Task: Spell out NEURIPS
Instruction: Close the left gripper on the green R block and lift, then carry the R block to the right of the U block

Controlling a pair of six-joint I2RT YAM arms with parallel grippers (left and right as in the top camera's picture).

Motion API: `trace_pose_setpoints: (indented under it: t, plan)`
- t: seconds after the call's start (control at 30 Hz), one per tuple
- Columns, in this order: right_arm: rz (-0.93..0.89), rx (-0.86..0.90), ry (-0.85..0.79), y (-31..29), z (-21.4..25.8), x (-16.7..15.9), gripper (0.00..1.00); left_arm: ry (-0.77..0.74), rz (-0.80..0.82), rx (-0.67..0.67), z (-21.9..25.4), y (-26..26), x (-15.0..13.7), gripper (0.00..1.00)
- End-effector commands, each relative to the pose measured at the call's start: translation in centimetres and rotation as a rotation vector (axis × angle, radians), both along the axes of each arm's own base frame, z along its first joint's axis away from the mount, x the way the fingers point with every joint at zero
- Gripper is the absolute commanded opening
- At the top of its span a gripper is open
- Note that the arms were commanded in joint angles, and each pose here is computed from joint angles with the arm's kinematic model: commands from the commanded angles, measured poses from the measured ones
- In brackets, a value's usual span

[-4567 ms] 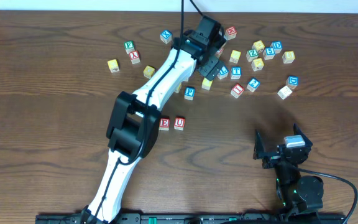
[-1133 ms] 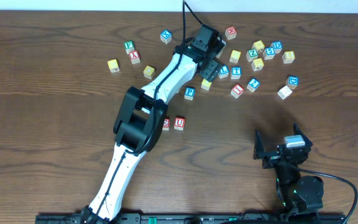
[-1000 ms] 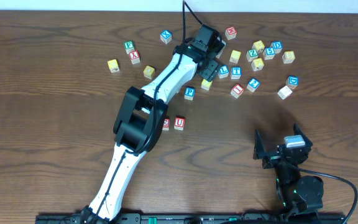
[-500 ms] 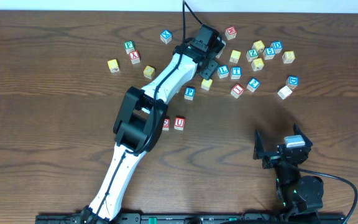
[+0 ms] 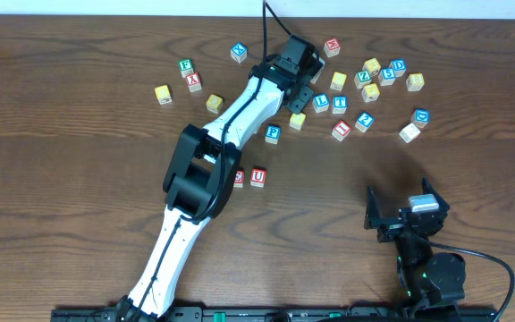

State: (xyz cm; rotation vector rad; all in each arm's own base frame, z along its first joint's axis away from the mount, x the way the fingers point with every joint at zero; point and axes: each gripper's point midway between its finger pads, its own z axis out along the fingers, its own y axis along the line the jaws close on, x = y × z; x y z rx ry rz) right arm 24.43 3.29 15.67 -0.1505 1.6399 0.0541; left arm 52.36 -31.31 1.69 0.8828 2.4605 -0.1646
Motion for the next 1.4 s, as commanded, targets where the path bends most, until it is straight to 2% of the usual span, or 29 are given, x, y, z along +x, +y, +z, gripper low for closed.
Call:
trace_pose_setpoints:
  t: [0.0, 0.23, 0.77, 0.9, 1.1, 1.23, 1.37]
  plan:
    - [-0.017, 0.012, 0.001, -0.3, 0.0, 0.0, 0.99, 0.003, -0.002, -0.001, -0.4, 0.1, 0.3, 0.36]
    - [-0.017, 0.012, 0.001, -0.3, 0.0, 0.0, 0.99, -0.032, 0.008, -0.004, 1.4, 0.2, 0.8, 0.3]
    - [-0.017, 0.012, 0.001, -0.3, 0.0, 0.0, 0.99, -0.187, 0.012, -0.089, 13.2, 0.3, 0.8, 0.22]
    - [-0.017, 0.012, 0.001, -0.3, 0.0, 0.0, 0.99, -0.194, 0.037, -0.104, 17.0, 1.3, -0.7, 0.22]
    - [-0.017, 0.012, 0.001, -0.3, 0.0, 0.0, 0.99, -0.126, 0.199, -0.135, 20.9, 4.1, -3.9, 0.21]
    - [-0.017, 0.012, 0.001, -0.3, 0.0, 0.0, 0.99, -0.025, 0.307, -0.149, 21.4, 5.6, -6.5, 0.13]
    - [-0.017, 0.012, 0.001, -0.3, 0.0, 0.0, 0.99, 0.104, 0.426, -0.128, 19.9, 6.9, -8.8, 0.08]
